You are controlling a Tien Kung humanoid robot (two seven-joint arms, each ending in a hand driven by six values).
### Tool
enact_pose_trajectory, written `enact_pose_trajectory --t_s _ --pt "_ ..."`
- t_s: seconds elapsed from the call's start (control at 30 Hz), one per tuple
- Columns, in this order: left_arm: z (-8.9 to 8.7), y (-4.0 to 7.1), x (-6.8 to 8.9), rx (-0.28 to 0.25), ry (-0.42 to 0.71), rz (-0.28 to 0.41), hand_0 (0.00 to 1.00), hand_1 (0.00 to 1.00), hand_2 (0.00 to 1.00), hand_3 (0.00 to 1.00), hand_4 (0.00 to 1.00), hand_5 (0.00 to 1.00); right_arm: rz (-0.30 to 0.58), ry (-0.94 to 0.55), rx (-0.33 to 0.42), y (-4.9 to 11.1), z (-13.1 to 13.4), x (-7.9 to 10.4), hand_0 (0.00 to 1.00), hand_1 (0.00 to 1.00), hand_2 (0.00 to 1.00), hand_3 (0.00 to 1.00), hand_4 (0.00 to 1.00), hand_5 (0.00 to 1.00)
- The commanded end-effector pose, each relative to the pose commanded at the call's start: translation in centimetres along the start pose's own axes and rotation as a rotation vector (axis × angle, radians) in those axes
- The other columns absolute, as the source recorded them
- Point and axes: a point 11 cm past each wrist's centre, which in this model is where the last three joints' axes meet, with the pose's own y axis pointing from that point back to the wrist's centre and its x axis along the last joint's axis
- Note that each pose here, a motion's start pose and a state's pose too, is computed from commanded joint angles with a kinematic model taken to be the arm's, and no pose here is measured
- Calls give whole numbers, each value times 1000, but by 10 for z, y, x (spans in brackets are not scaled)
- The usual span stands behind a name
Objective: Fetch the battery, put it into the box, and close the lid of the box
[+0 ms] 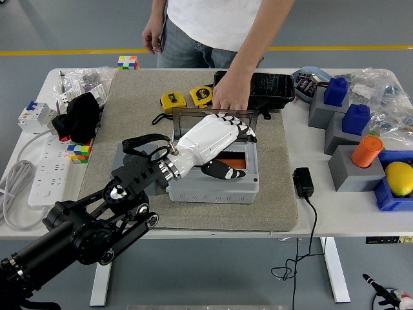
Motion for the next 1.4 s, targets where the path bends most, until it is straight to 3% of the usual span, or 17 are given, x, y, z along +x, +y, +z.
enact_pose_trajectory --t_s 0.03,0.2,0.23,0.4,0.43,0.6,0.63,0.8,0.9,1.03,1.23,1.4 --pt "3 1 2 -12 8 8 773 815 785 750 998 571 -1 0 0 0 0 0 834 770 748 825 998 998" --pt "17 3 15 -61 70 49 773 815 785 750 998 571 -3 -1 0 0 1 -2 834 770 748 825 998 998" --pt "20 3 18 -71 85 55 766 791 753 731 998 783 -4 -1 0 0 1 -2 834 770 747 825 998 998" --pt "28 6 29 -95 220 62 766 791 753 731 998 783 -4 -2 0 0 0 -3 834 770 747 825 998 998" --pt "29 6 31 -99 248 64 827 843 800 763 998 998 -4 -2 -1 0 1 -3 834 770 747 825 998 998" --pt "22 6 42 -93 449 93 827 843 800 763 998 998 -4 -3 -2 0 1 -3 834 770 747 825 998 998" --pt "20 6 45 -87 492 109 998 998 995 964 998 998 -4 -4 -2 0 1 -3 834 769 747 825 998 998" --pt "5 6 54 -46 659 187 998 998 995 964 998 998 -3 -7 1 0 -1 -2 834 769 747 825 998 998" --pt "-8 6 53 18 723 215 998 998 998 998 998 998 -4 -9 1 0 -1 -3 834 770 747 825 998 998" --pt "-27 7 46 139 724 170 998 998 998 998 998 998 -4 -11 2 0 -2 -3 834 770 747 824 998 998" --pt "-54 10 48 326 472 -1 998 998 998 998 998 998 -2 -11 0 0 -1 -2 834 770 747 824 998 998" --pt "-64 10 62 396 249 -31 998 998 998 998 998 998 -2 -13 2 0 -2 -2 834 770 747 824 998 998"
